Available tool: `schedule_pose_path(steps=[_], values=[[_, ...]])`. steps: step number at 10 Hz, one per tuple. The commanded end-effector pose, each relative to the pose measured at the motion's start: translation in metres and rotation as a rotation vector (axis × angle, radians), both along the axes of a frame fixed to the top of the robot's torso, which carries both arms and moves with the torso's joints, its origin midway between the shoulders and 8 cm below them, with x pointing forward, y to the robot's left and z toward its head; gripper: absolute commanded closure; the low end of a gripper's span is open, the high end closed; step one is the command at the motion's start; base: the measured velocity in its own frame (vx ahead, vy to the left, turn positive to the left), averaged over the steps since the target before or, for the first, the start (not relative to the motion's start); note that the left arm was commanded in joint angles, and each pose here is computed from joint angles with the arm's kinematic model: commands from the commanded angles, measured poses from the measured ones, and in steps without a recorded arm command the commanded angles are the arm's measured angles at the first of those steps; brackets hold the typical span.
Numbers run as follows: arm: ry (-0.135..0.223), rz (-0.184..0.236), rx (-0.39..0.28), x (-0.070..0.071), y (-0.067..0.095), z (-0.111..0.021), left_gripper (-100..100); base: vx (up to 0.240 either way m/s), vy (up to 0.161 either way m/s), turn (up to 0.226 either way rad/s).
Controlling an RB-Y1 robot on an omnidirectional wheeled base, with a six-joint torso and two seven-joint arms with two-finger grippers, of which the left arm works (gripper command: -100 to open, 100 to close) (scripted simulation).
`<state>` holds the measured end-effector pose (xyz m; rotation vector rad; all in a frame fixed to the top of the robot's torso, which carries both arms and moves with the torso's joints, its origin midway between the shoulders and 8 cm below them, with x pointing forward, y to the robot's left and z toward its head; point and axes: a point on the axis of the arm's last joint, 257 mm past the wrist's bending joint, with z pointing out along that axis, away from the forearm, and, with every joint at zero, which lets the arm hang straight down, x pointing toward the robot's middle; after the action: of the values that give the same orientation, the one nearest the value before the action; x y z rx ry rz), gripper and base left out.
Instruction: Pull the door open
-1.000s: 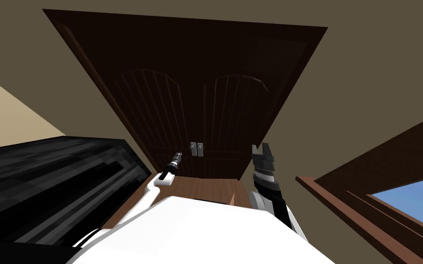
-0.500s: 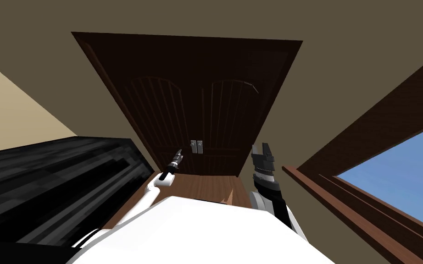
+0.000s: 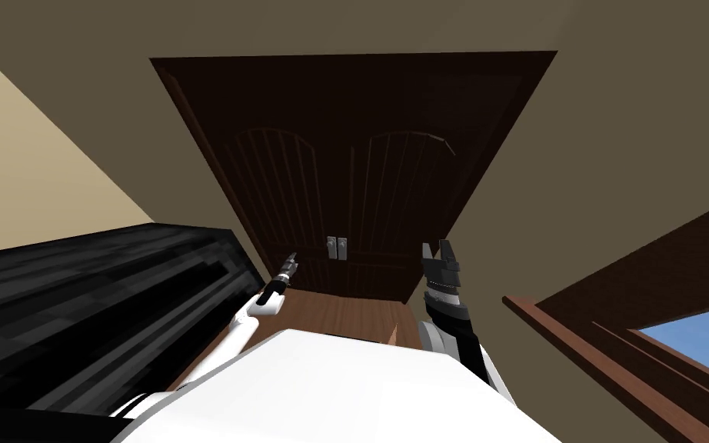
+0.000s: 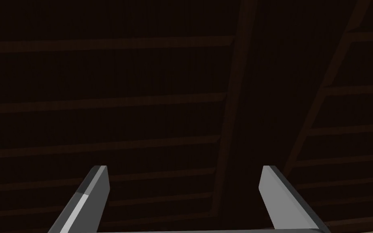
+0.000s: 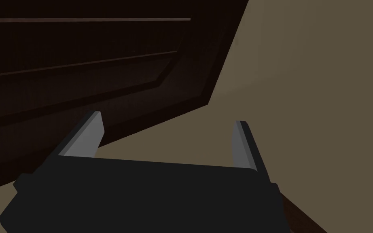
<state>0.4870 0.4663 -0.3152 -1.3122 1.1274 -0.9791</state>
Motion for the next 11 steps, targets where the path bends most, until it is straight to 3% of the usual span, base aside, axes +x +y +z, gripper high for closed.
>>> schedule_pose_path(steps=[1,4,6,7,8,11], values=[[-0.004,-0.003,-0.002,0.004,-0.003,0.002,-100,0.171,-0.019,-0.068],[-0.029,-0.040,-0.018,0.019,-0.030,0.009,-100,0.184,-0.061,-0.113],[-0.057,-0.086,-0.036,0.034,-0.062,0.018,-100,0.213,-0.158,-0.189],[-0.048,-0.069,-0.029,0.028,-0.048,0.015,-100,0.097,-0.091,-0.046],[-0.048,-0.069,-0.029,0.028,-0.048,0.015,100,-0.013,0.012,0.048],[-0.048,-0.069,-0.029,0.028,-0.048,0.015,100,-0.027,0.029,-0.001]])
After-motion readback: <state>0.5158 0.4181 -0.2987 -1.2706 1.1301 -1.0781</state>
